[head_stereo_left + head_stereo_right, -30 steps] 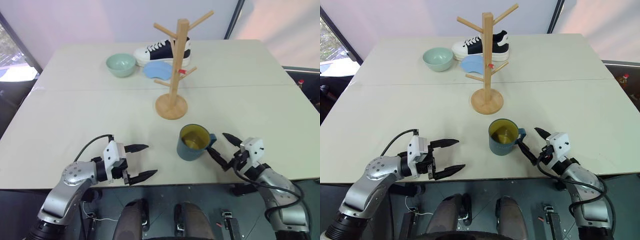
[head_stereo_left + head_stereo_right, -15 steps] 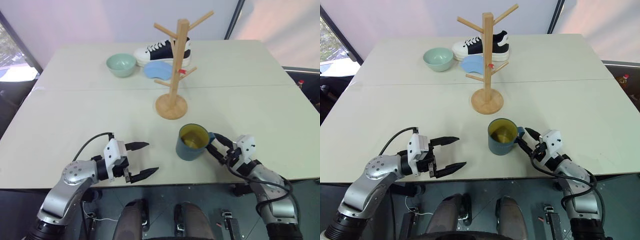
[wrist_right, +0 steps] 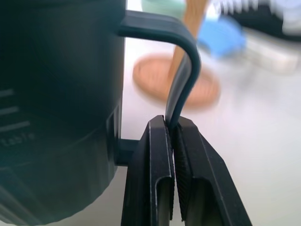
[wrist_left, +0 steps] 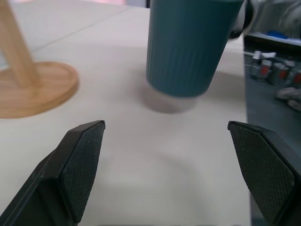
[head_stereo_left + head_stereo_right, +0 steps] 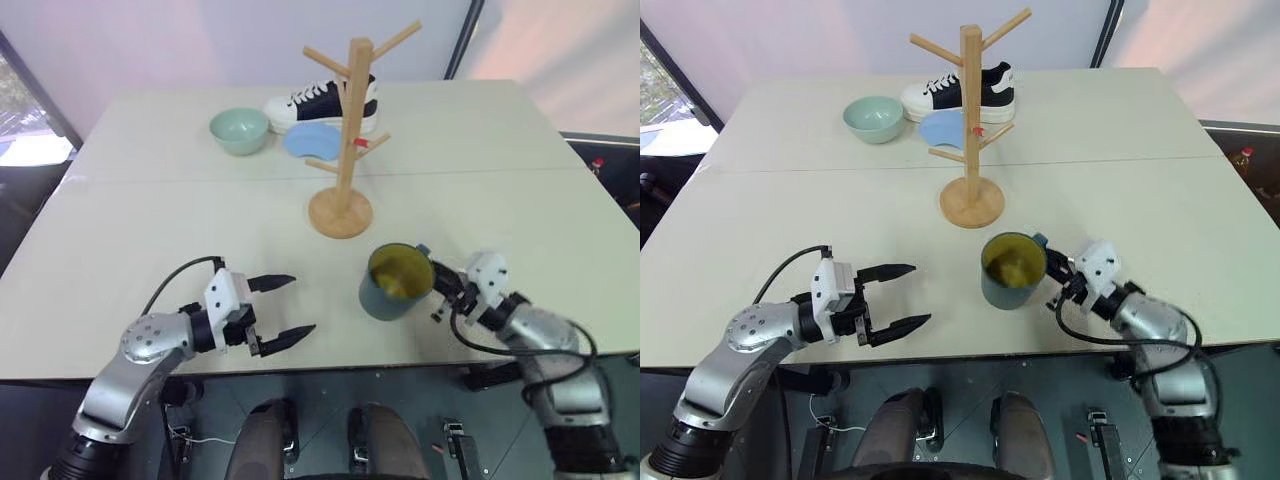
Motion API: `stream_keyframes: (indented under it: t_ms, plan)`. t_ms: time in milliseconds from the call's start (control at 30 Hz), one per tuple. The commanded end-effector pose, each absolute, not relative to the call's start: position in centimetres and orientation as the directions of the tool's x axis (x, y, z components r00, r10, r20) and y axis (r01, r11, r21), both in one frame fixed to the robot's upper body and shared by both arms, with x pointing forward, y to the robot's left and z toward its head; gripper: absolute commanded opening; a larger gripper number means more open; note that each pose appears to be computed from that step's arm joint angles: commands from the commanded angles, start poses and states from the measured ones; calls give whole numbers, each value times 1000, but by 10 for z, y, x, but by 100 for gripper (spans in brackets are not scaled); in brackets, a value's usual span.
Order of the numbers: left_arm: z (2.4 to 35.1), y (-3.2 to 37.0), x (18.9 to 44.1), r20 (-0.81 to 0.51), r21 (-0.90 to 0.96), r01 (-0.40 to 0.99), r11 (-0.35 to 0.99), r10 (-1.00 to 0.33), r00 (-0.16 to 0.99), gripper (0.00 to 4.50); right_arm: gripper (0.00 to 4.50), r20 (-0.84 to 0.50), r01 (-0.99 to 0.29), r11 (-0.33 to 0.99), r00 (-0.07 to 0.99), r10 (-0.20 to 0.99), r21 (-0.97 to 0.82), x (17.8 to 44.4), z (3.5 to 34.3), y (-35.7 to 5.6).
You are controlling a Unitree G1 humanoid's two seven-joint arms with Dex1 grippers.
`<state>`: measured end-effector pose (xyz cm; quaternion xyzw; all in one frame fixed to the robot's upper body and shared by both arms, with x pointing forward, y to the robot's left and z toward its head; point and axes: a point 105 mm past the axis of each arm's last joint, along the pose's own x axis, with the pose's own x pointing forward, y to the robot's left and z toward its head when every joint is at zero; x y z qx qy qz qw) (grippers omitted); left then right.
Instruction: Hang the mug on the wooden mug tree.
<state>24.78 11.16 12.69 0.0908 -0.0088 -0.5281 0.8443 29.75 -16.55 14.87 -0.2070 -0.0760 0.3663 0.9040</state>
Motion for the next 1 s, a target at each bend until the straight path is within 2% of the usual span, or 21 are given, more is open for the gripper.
stream_keyframes:
  t_ms: [33, 200, 300, 467, 1000]
  plan:
    - [142, 124, 259, -40, 235, 846, 478, -865, 500, 450, 8, 9, -561, 527, 680, 733, -638, 302, 208, -146]
    - [154, 132, 268, -12, 267, 816, 512, -845, 534, 450, 8, -44, -559, 434, 646, 762, -706, 308, 245, -129]
    - [162, 133, 272, 10, 274, 804, 528, -838, 546, 450, 8, -65, -514, 426, 692, 719, -745, 325, 261, -127]
    - [170, 133, 275, 43, 280, 787, 550, -826, 562, 450, 8, -108, -503, 408, 720, 686, -762, 341, 268, -125]
    - [190, 125, 274, 104, 282, 780, 558, -826, 553, 450, 8, -54, -449, 439, 744, 666, -778, 364, 286, -115]
